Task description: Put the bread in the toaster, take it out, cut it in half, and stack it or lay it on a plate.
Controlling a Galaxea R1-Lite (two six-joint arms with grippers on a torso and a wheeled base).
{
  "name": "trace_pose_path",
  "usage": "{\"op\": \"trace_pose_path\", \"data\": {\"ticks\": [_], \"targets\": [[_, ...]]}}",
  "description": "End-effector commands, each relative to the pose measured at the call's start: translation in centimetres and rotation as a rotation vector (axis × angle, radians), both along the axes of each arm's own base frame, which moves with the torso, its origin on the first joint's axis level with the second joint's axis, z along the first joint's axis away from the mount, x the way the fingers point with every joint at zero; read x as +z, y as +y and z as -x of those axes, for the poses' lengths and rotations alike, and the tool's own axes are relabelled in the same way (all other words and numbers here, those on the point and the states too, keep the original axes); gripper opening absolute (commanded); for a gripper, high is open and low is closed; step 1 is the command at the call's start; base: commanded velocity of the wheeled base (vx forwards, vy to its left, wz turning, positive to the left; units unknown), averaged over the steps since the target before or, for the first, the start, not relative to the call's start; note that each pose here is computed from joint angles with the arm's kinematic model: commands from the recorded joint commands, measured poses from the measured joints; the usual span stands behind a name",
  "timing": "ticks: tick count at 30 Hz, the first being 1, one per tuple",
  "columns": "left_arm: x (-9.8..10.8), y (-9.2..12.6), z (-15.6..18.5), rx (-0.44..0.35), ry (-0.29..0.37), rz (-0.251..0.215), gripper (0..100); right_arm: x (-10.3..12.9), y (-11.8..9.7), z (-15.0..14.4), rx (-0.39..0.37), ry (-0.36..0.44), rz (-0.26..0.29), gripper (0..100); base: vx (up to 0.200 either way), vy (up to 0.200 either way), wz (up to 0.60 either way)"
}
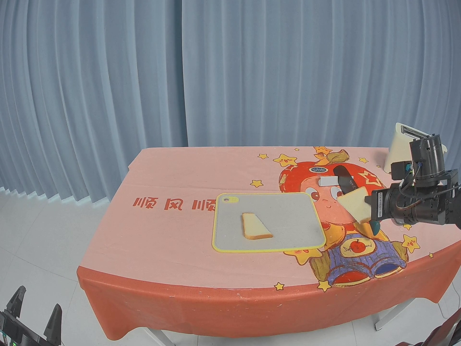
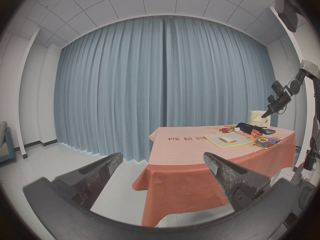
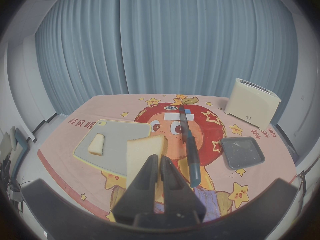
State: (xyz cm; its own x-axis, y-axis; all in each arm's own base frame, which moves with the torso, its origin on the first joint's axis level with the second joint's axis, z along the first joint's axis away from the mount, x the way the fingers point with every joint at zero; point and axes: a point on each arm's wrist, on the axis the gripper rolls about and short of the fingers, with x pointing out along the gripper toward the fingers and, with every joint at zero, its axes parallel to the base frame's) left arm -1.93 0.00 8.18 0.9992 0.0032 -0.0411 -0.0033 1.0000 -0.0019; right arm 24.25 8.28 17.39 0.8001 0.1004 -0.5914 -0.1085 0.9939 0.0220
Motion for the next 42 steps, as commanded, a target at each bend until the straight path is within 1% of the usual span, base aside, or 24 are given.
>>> {"op": "trace_pose_path", "data": {"ticks": [1,9,13,25,29,33,39,42], "targets": [[-0.5,0.0,-0.1,0.001,0.017,0.001,100,0.1,-0.1,0.1,-0.002,-0.005,-0.001,0,0.0,-0.2,0.0],[-0.5,0.0,-0.1,0.001,0.017,0.001,100,0.1,-0.1,0.1,-0.002,-0.003,0.002,0,0.0,-0.2,0.0],[-0.5,0.0,-0.1,0.002,0.017,0.007,100,0.2,-0.8,-0.2,-0.03,-0.009,0.001,0,0.0,-0.2,0.0],[-0.5,0.0,-0.1,0.002,0.016,0.01,100,0.2,-1.2,-0.3,-0.044,-0.008,0.004,0,0.0,-0.2,0.0],[-0.5,0.0,-0.1,0.0,0.016,0.006,100,0.1,-1.5,-0.4,-0.055,-0.007,0.005,0,0.0,0.0,0.0],[-0.5,0.0,-0.1,-0.005,0.016,0.001,100,0.1,-2.3,-0.9,-0.091,-0.004,0.006,0,0.0,0.0,0.0],[-0.5,0.0,-0.1,-0.003,0.016,0.001,100,-0.2,-2.3,-1.4,-0.096,0.007,0.007,0,0.0,0.0,0.0],[-0.5,0.0,-0.1,-0.005,0.016,0.001,100,-0.8,-2.2,-1.7,-0.096,0.027,0.014,0,0.0,0.0,0.0]]}}
